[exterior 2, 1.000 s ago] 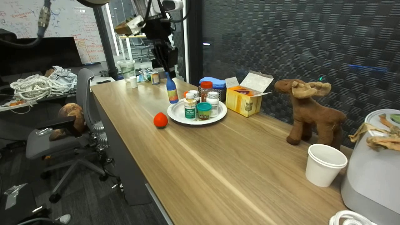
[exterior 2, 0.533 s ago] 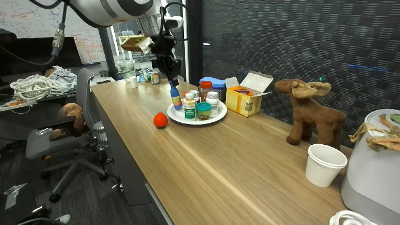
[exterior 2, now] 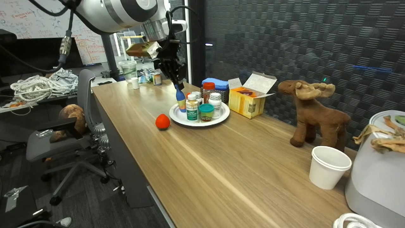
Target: Pick up the bottles and small containers from the table and put them on the white plate.
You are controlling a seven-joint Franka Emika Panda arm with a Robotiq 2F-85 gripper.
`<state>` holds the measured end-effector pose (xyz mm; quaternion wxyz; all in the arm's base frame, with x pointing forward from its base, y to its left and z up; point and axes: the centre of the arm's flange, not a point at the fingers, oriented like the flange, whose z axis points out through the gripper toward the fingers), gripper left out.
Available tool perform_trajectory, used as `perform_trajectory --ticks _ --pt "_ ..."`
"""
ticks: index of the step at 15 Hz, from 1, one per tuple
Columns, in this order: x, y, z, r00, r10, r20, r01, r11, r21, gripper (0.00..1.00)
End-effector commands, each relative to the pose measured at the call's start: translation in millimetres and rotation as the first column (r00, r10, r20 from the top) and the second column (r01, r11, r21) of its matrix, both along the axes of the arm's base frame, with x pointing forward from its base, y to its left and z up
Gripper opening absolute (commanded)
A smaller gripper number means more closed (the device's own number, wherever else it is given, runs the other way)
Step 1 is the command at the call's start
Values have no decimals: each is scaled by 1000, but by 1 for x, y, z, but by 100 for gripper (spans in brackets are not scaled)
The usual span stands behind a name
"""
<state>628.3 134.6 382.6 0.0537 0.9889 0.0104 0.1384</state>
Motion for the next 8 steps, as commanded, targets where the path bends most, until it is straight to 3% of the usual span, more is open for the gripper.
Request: perform_trajectory --ticks 1,2,3,8 --pt "13 1 -2 1000 17 21 -17 1000 -11 6" --pt "15 0 -2 1000 17 20 -16 1000 -12 5" --pt "17 0 -2 1000 17 18 -17 1000 -13 36" --pt "17 -2 -3 1000 18 11 -18 1000 -12 75"
